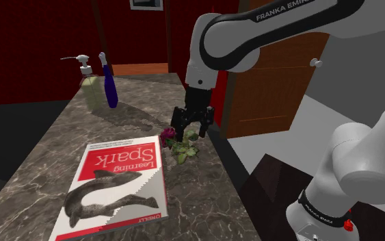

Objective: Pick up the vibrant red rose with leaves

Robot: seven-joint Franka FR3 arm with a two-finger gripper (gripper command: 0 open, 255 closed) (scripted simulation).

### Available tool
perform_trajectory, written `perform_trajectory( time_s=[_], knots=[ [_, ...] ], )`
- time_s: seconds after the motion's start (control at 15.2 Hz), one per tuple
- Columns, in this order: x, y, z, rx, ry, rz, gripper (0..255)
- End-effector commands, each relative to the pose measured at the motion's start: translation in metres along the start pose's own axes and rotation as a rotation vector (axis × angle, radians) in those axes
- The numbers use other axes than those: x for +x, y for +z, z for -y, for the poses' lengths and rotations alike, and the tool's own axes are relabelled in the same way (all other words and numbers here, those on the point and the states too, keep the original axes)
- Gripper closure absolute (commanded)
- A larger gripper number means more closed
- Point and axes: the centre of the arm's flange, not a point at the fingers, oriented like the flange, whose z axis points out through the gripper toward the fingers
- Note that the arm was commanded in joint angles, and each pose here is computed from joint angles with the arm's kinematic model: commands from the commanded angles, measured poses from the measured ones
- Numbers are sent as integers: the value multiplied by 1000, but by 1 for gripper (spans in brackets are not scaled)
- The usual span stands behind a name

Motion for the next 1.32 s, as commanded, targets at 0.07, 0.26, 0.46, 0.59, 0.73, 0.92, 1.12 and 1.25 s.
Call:
perform_trajectory(
  time_s=[0.07, 0.26, 0.46, 0.59, 0.73, 0.92, 1.12, 1.25],
  knots=[
    [1, 2, -1, 0, 0, -1, 255],
    [1, 2, -1, 0, 0, -1, 255],
    [1, 2, -1, 0, 0, -1, 255],
    [1, 2, -1, 0, 0, -1, 255],
    [0, -2, 0, 0, 0, -1, 255],
    [-2, -18, 5, 0, 0, -1, 255],
    [-4, -33, 9, 0, 0, -1, 255],
    [-5, -43, 12, 0, 0, -1, 255]
  ],
)
